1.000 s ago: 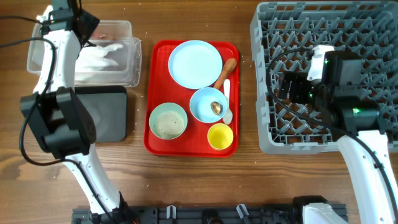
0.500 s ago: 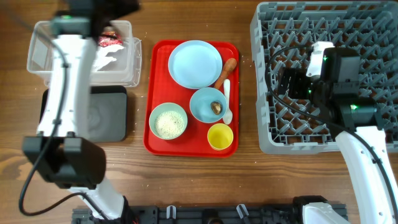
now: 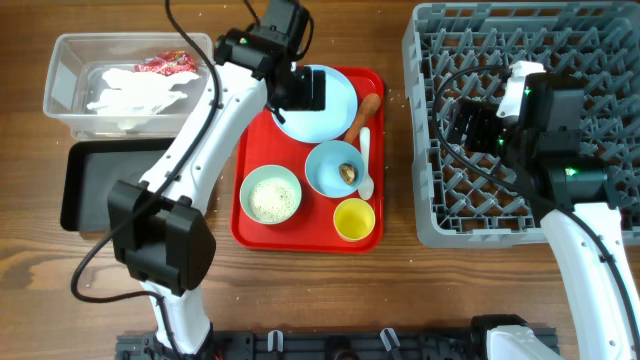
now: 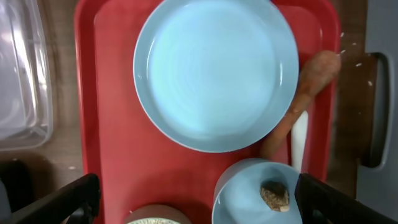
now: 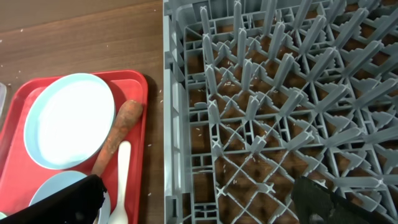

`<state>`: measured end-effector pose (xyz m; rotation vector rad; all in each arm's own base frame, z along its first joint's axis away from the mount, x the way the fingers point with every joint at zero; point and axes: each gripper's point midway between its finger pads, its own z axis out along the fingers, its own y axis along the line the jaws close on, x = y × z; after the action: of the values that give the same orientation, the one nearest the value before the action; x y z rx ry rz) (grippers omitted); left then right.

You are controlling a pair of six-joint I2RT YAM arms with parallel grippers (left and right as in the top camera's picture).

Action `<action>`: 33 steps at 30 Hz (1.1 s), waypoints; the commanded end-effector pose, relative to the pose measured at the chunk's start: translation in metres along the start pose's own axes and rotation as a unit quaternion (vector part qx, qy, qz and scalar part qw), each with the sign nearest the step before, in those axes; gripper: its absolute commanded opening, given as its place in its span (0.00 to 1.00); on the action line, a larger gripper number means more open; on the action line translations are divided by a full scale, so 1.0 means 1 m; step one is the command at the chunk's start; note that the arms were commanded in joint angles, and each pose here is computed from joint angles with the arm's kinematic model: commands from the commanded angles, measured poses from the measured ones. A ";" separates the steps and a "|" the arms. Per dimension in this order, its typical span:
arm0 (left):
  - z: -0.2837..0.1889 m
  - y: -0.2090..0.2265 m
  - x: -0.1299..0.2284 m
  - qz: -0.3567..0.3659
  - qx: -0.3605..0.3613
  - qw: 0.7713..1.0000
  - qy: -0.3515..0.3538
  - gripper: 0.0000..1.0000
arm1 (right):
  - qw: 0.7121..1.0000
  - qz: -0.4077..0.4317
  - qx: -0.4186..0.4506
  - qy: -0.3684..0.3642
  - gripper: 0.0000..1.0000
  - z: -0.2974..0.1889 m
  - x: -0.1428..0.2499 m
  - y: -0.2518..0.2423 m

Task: Sort waste into correct bins and load items into the dishwasher rack
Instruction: 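Move the left gripper to the mint-green rice bowl and grasp it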

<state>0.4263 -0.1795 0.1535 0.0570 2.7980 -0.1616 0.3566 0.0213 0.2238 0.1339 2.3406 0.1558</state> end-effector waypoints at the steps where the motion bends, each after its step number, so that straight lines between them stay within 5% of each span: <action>1: 0.023 -0.017 0.010 0.057 0.047 0.997 0.018 1.00 | 1.000 0.007 -0.004 -0.007 1.00 -0.004 -0.007 0.002; 5: 0.024 -0.026 0.030 0.087 0.065 0.993 0.055 0.98 | 1.000 0.008 -0.001 0.010 1.00 -0.004 0.001 0.000; 9: 0.014 0.010 0.077 -0.079 -0.003 0.983 0.166 0.90 | 1.000 0.009 0.001 0.022 1.00 -0.003 0.007 -0.001; 14: 0.007 0.023 0.114 -0.146 -0.070 0.965 0.208 0.80 | 1.000 0.008 0.001 0.024 1.00 -0.003 0.008 -0.001; 20: -0.014 0.027 0.153 -0.071 -0.008 0.983 0.169 0.81 | 1.000 0.008 0.001 0.021 1.00 -0.003 0.006 -0.001; 26: 0.037 0.015 0.203 0.008 0.045 0.981 0.188 0.77 | 1.000 0.010 -0.016 0.023 1.00 -0.003 0.007 0.005; 31: 0.057 0.016 0.208 0.008 0.052 0.984 0.172 0.60 | 1.000 0.009 -0.016 0.024 1.00 -0.003 0.008 0.005; 33: 0.059 0.015 0.203 0.010 0.052 0.986 0.161 0.41 | 1.000 0.009 -0.016 0.024 1.00 -0.003 0.008 0.005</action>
<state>0.2535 -0.1646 0.0312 0.1229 3.1167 -0.3073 0.3459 0.0255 0.2139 0.1276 2.4011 0.1834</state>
